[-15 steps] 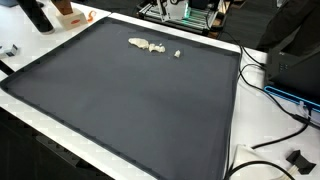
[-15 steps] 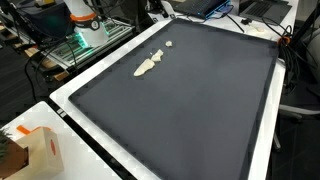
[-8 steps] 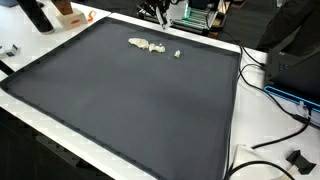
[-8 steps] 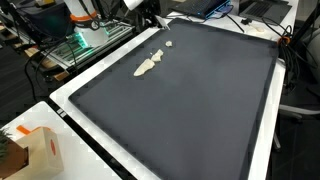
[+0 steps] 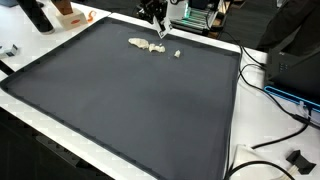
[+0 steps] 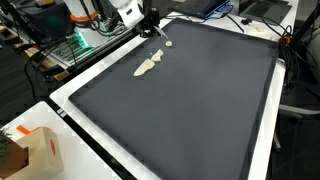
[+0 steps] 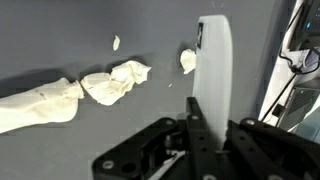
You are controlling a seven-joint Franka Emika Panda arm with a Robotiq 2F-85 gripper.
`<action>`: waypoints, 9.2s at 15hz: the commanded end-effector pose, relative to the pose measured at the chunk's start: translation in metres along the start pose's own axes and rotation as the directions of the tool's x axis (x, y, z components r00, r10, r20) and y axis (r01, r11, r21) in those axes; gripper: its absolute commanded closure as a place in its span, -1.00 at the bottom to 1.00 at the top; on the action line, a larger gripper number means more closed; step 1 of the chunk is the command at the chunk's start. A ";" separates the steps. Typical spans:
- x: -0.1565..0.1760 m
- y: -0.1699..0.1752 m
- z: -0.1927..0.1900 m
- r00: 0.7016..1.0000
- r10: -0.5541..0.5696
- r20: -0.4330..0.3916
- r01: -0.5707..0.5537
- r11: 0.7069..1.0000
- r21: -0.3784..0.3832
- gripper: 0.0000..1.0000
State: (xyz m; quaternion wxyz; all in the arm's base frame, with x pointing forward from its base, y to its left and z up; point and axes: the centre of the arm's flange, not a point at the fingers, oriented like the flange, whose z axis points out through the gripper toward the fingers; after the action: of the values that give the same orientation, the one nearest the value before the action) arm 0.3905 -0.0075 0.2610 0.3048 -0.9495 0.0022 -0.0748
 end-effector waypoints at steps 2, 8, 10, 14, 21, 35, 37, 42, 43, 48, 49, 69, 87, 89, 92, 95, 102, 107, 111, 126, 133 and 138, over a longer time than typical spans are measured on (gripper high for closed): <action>0.001 0.025 0.008 0.999 0.009 -0.031 -0.008 1.000 0.030 0.98; -0.004 0.046 0.004 0.998 0.007 -0.068 -0.004 0.999 0.045 0.98; -0.005 0.051 0.003 0.997 -0.003 -0.080 0.007 0.999 0.050 0.98; -0.005 0.058 0.003 0.996 -0.007 -0.090 0.013 0.998 0.058 0.98; -0.007 0.057 -0.001 0.996 0.052 -0.071 -0.049 0.998 0.036 0.98; -0.003 0.032 -0.009 0.944 0.316 -0.091 -0.321 0.946 -0.040 0.98; -0.001 0.024 -0.010 0.930 0.356 -0.090 -0.362 0.930 -0.060 0.98; 0.003 -0.009 -0.021 0.886 0.452 -0.102 -0.463 0.873 -0.154 0.98; 0.004 -0.017 -0.022 0.874 0.472 -0.115 -0.486 0.855 -0.183 0.98; 0.007 -0.044 -0.025 0.821 0.546 -0.166 -0.569 0.756 -0.323 0.98; 0.007 -0.049 -0.025 0.812 0.557 -0.176 -0.580 0.734 -0.354 0.98; 0.067 -0.080 -0.003 0.876 0.392 -0.281 -0.293 -0.030 -0.956 0.98; 0.082 0.002 0.097 0.914 0.380 -0.140 -0.079 -0.170 -0.982 0.98; 0.084 -0.002 0.106 0.919 0.373 -0.127 -0.067 -0.168 -0.983 0.98; 0.085 -0.013 0.117 0.927 0.357 -0.110 -0.052 -0.170 -0.984 0.98; 0.087 -0.025 0.128 0.935 0.341 -0.094 -0.034 -0.180 -0.983 0.98; 0.086 -0.054 0.148 0.945 0.322 -0.066 0.005 -0.215 -0.977 0.98; 0.083 -0.074 0.163 0.956 0.292 -0.012 0.041 -0.175 -0.984 0.98; 0.079 -0.092 0.170 0.963 0.266 0.041 0.078 -0.131 -0.988 0.98; 0.066 -0.154 0.103 0.978 -0.077 0.193 0.208 0.437 -0.875 0.98; 0.052 -0.145 0.056 0.977 -0.106 0.184 0.205 0.693 -0.691 0.98; 0.046 -0.133 0.039 0.976 -0.058 0.209 0.179 0.760 -0.625 0.98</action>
State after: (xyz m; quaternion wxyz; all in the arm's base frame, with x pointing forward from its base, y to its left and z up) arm 0.4514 0.1374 0.3050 -0.0669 -0.9957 -0.0629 -0.0144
